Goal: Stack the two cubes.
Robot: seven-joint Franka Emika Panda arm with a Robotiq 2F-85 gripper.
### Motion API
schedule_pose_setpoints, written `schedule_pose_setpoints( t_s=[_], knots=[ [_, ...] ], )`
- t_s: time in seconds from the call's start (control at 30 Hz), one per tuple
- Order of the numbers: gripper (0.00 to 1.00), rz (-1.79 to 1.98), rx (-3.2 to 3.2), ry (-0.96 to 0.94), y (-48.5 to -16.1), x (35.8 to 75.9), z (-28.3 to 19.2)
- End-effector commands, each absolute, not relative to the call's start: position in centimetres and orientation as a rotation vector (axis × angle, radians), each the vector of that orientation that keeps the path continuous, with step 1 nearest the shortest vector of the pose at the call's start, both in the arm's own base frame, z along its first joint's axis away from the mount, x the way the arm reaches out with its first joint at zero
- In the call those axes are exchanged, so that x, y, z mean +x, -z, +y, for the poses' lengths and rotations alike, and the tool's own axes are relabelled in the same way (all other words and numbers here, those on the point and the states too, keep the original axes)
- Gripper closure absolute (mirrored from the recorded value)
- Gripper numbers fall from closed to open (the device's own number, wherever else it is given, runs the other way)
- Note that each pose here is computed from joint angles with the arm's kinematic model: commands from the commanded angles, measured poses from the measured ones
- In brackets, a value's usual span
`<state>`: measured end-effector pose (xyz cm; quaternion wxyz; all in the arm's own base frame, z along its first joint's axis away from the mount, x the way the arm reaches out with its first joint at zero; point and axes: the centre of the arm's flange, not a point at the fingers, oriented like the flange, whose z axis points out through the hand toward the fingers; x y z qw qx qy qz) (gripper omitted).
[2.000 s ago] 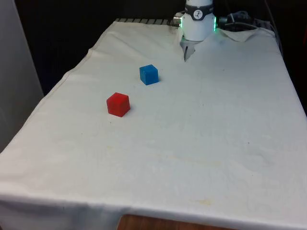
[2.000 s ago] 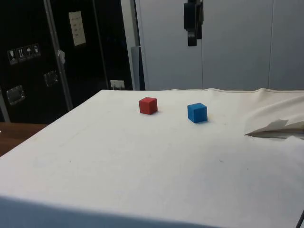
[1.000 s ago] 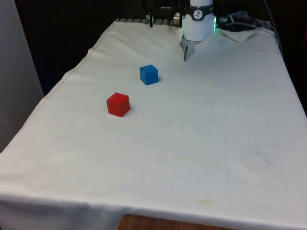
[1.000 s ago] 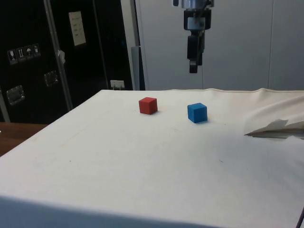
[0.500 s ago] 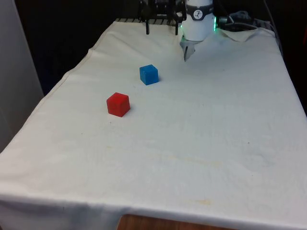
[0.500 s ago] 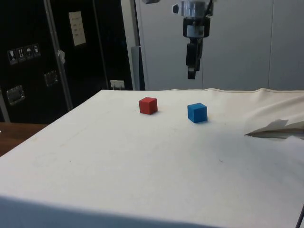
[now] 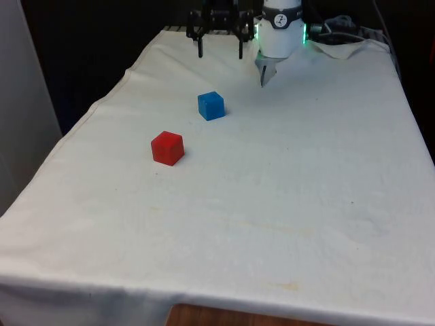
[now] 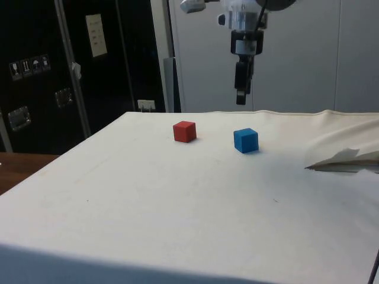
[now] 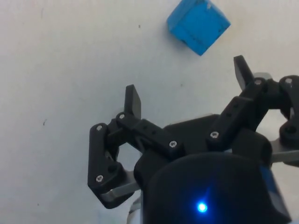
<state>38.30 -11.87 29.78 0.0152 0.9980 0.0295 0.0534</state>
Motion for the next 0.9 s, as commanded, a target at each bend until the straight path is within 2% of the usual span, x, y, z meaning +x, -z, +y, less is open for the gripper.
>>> schedule_pose_setpoints(
  t_s=[0.0,0.87],
  knots=[
    [0.00,0.109,3.110,-0.192,-29.5,38.3,-12.0],
    [0.00,0.387,3.042,-0.251,-25.9,38.3,-12.0]
  ],
)
